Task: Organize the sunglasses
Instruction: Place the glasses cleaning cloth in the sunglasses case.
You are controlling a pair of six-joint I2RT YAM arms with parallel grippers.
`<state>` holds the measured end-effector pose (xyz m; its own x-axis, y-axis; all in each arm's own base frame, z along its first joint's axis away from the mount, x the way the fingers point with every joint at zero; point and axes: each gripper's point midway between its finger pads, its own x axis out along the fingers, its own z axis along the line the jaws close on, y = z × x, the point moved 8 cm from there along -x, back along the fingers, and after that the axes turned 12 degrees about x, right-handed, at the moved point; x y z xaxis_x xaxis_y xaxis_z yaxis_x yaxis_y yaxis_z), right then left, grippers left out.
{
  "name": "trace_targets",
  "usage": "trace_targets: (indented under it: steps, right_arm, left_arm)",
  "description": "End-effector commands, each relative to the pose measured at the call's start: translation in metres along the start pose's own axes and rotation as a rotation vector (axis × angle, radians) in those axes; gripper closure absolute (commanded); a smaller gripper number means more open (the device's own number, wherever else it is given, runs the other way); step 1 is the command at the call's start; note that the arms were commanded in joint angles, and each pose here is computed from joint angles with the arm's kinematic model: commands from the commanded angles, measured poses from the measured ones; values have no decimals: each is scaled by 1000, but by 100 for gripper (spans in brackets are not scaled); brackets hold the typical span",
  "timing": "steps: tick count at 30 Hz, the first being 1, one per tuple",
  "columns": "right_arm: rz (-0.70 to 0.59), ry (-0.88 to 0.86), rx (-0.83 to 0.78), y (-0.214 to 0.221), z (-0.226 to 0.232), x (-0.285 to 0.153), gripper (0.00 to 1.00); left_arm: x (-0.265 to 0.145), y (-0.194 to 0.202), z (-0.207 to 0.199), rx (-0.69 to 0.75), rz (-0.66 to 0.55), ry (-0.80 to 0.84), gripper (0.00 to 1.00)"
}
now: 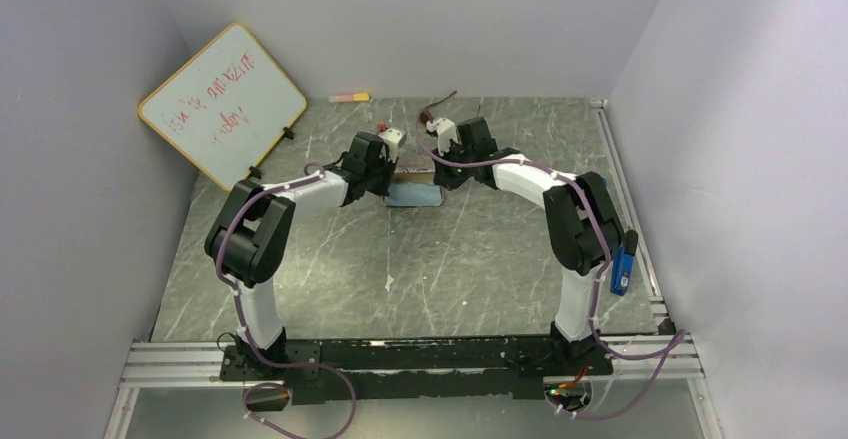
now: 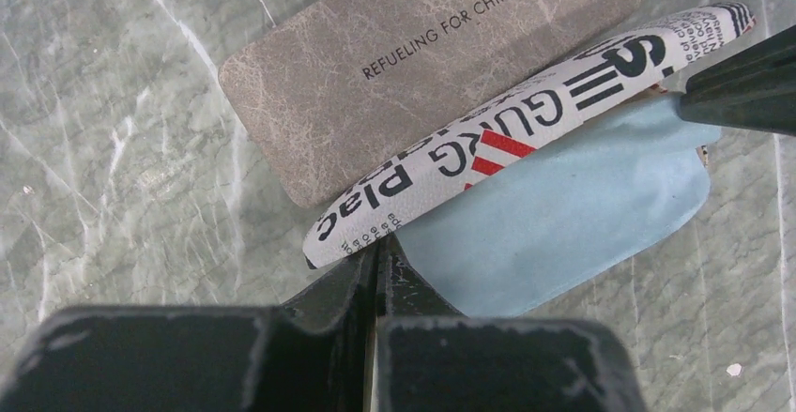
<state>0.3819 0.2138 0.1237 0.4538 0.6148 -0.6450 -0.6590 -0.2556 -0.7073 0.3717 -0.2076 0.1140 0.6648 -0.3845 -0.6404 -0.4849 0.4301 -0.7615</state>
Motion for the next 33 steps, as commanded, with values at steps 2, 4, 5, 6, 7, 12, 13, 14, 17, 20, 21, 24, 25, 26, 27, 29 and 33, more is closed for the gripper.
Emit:
trace_targets:
  steps: [2,4,5,6,7,12,13,14,17,20,21,24,25,26,27,29,33]
  right_arm:
    - [-31,-3,-13,-6,2,6,100]
    - [-33,1,-13,-7,2,7,100]
    - [-32,1,-13,-6,3,8,100]
    - [-32,5,-12,-7,2,8,100]
    - [-32,7,-10,-7,2,9,100]
    - [-34,8,-9,-6,2,10,100]
    - [-33,7,-10,-6,3,10,100]
    - [-30,8,-10,-6,3,10,100]
    - [-30,8,-12,-7,3,10,100]
    - [-33,11,-14,-8,3,10,100]
    - [-34,13,-15,-8,3,10,100]
    - [-33,12,-15,-8,3,10,100]
    - [-34,12,-15,-8,4,10,100]
    - [-35,11,-15,-8,4,10,100]
    - [-33,9,-15,-7,4,10,100]
    - [-31,5,-14,-6,4,10,100]
    - [-31,1,-15,-7,6,10,100]
  left_arm:
    - [0,-21,7,17,-79,-33,95]
    - [-1,-21,7,18,-81,-34,95]
    - [-2,-21,7,18,-82,-34,95]
    - [-2,-22,7,19,-84,-34,95]
    - [-3,-22,7,19,-84,-34,95]
    - [-2,-20,8,21,-80,-35,95]
    - [-2,-21,7,23,-81,-34,95]
    - [-2,-20,7,23,-78,-34,95]
    - [-3,-20,7,24,-78,-33,95]
    - [-3,-21,8,24,-81,-35,95]
    - [-3,-21,7,24,-81,-34,95]
    - [-4,-20,7,27,-77,-34,94]
    - [-4,-21,7,27,-77,-33,93]
    - [-4,-20,7,28,-76,-33,93]
    - [-5,-21,7,30,-77,-34,93]
    - [-5,-20,8,27,-75,-34,93]
    - [-7,-20,7,26,-74,-33,92]
